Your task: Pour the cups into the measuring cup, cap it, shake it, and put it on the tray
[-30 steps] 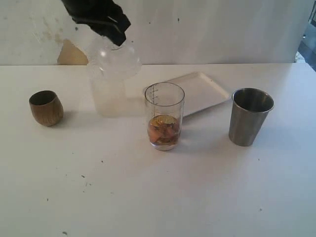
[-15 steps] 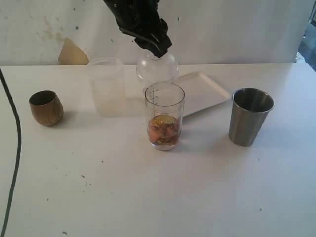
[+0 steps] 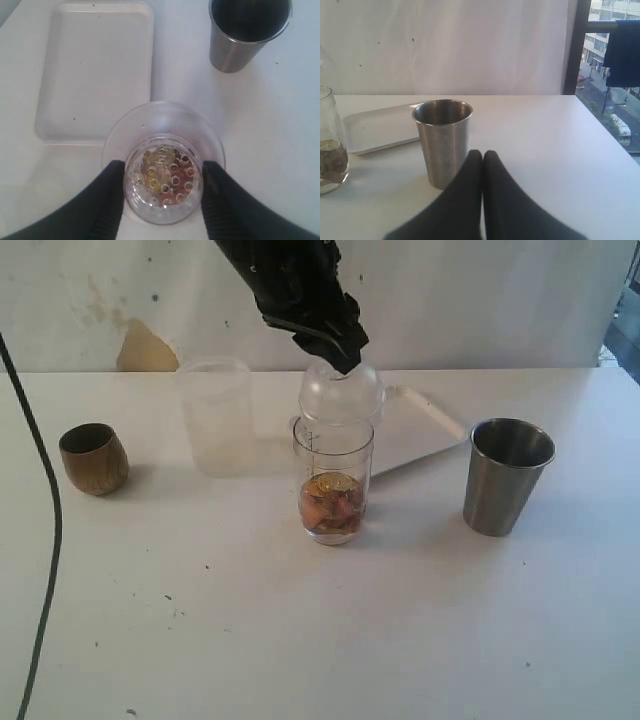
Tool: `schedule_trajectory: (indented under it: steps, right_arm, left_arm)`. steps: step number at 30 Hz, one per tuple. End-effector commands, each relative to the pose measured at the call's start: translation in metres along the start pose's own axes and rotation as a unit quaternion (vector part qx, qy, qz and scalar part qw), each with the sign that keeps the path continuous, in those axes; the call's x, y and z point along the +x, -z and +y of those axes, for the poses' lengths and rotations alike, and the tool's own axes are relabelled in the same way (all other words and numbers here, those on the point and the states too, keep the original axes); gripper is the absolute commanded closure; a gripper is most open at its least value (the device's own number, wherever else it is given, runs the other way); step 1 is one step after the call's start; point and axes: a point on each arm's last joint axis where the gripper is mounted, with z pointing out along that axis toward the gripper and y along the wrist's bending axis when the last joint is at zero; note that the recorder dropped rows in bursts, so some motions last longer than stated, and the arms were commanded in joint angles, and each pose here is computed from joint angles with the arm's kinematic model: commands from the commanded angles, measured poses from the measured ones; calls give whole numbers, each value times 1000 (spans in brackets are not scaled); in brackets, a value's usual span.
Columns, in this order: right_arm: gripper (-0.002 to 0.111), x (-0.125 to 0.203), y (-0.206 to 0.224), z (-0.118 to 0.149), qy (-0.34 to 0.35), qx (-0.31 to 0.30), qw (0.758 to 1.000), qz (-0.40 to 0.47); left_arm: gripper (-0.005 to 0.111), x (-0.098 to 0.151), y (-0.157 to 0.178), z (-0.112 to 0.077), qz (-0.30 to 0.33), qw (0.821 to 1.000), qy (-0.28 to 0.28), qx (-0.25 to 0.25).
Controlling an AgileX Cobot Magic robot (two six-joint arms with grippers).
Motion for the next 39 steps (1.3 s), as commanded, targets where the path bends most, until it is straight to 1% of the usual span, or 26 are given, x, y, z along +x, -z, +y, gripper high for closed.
schedule_trajectory:
  steps: [1,6,10,19,21,22,25,27,31,36,39]
  right_arm:
    - [108,1,0,0,2,0,1000,-3]
    - [108,1,0,0,2,-2,1000,-3]
    - [108,1,0,0,2,-2,1000,-3]
    - [108,1,0,0,2,-2,1000,-3]
    - [108,-1,0,0,2,-2,1000,-15]
    - [108,-5,0,1,2,-3,999,-36]
    - [108,-15,1,1,-48,-11,995,-90]
    - [108,-19,2,1,-53,-13,992,-115]
    - [108,-17,2,1,-50,-12,993,-103]
    - [108,-20,-2,1,-48,-13,993,-111]
    - [108,-22,-7,2,-22,-11,993,-113]
  left_arm:
    - [107,-3,10,-1,-10,1000,-3,-10]
    - [107,-3,14,-2,-15,1000,-2,-9]
    - [107,-5,14,-6,-25,1000,7,12]
    - [107,-4,14,-4,-19,1000,0,1]
    - [107,-4,14,-4,-19,1000,0,1]
    - [107,-4,14,-4,-19,1000,0,0]
    - [107,-4,14,-3,-16,1000,-2,-6]
    - [107,-4,14,-3,-16,1000,-2,-6]
    - [107,-3,14,-1,-11,1000,-4,-15]
    - [107,-2,14,1,-10,1000,-2,-18]
    - [107,-2,14,1,-10,1000,-2,-18]
